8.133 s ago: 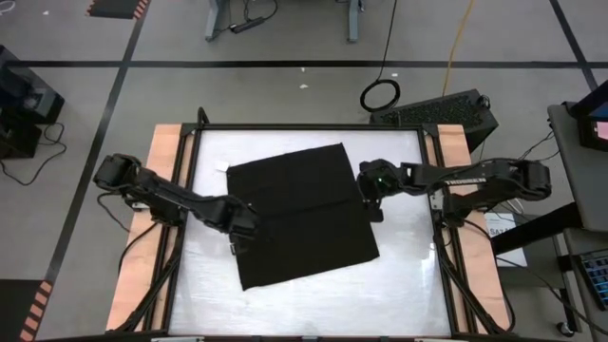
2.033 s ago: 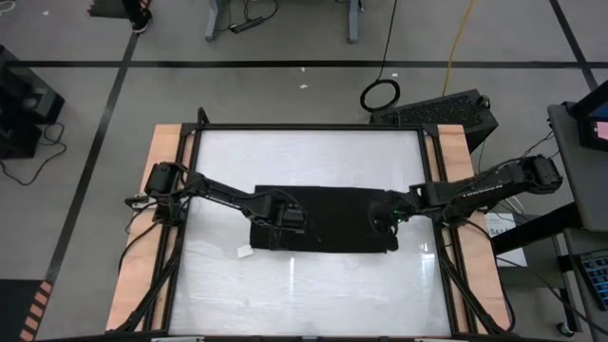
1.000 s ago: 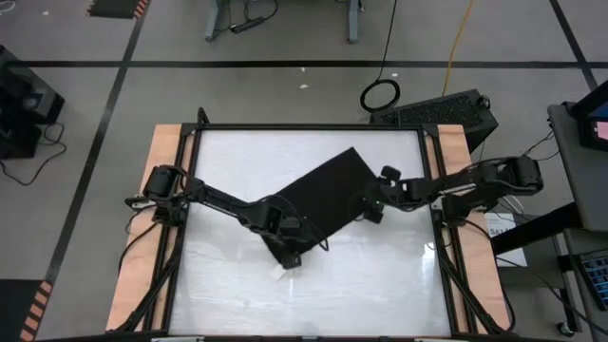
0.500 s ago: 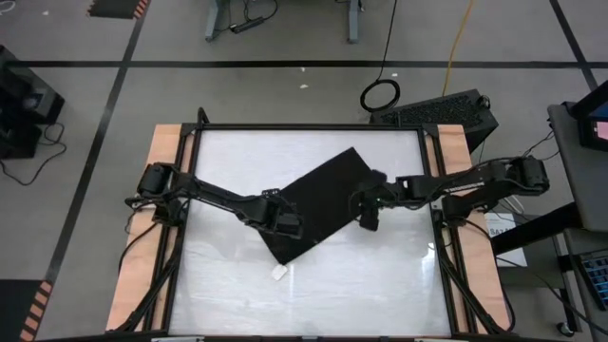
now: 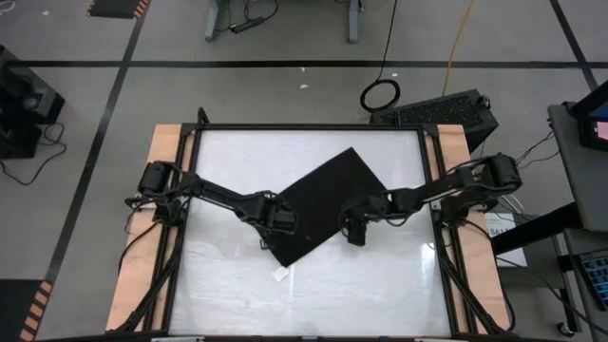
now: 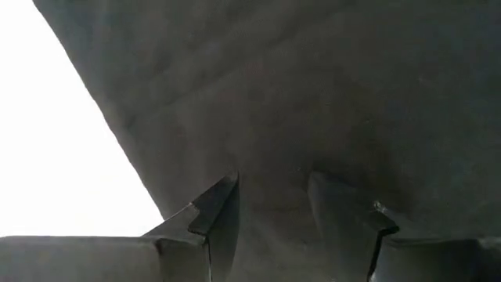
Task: Roll towel into tight, uniform cylinder
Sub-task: Roll the black towel
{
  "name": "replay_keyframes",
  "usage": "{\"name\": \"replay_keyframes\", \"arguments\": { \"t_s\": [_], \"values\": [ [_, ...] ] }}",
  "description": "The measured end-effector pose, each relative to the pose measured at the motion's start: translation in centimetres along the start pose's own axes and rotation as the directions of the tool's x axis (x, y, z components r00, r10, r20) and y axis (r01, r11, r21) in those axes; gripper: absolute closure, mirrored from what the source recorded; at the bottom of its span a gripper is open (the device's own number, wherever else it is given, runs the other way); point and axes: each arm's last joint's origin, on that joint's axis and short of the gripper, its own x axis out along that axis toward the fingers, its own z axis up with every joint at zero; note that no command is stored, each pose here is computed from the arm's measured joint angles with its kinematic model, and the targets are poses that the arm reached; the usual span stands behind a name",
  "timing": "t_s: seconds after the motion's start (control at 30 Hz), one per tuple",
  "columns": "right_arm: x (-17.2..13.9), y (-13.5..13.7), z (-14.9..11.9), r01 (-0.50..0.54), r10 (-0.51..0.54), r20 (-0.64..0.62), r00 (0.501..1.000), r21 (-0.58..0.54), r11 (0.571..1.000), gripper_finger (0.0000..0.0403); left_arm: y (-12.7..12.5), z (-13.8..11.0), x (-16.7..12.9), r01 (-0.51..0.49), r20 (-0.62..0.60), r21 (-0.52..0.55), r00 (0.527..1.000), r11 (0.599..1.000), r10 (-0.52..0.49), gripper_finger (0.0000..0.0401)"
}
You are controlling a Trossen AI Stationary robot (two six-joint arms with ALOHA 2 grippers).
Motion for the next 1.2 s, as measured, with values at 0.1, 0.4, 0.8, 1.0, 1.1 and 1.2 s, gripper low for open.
{"name": "replay_keyframes", "arguments": {
  "t_s": [0.1, 0.4, 0.8, 1.0, 1.1, 1.2],
  "values": [
    [0.6, -0.6, -0.7, 0.046, -0.047, -0.061, 0.997, -0.007, 0.999, 0.0227, -0.7, 0.4, -0.1, 0.056, 0.044, -0.012, 0.997, 0.998, -0.056, 0.0239],
    [0.0, -2.7, -0.9, 0.234, -0.241, -0.101, 0.965, -0.077, 0.969, 0.0227, -3.3, 1.6, -0.3, 0.231, 0.187, 0.004, 0.956, 0.973, -0.228, 0.0239],
    [-2.9, -4.5, -0.4, 0.411, -0.424, -0.092, 0.901, -0.134, 0.902, 0.0227, -5.3, 3.1, -1.3, 0.319, 0.380, 0.049, 0.870, 0.946, -0.313, 0.0239],
    [-5.2, -2.6, 0.7, 0.230, -0.231, 0.014, 0.973, -0.179, 0.957, 0.0227, -5.2, 2.2, -1.7, 0.229, 0.250, 0.155, 0.932, 0.961, -0.262, 0.0239],
    [-5.6, -0.9, 0.7, 0.072, -0.068, 0.025, 0.997, -0.257, 0.964, 0.0227, -5.5, 1.6, -1.7, 0.168, 0.220, 0.200, 0.952, 0.965, -0.212, 0.0239],
    [-5.5, 1.0, 0.3, -0.054, 0.057, 0.000, 0.998, -0.334, 0.941, 0.0227, -5.9, 1.0, -1.7, 0.106, 0.208, 0.248, 0.965, 0.963, -0.159, 0.0239]
  ]
}}
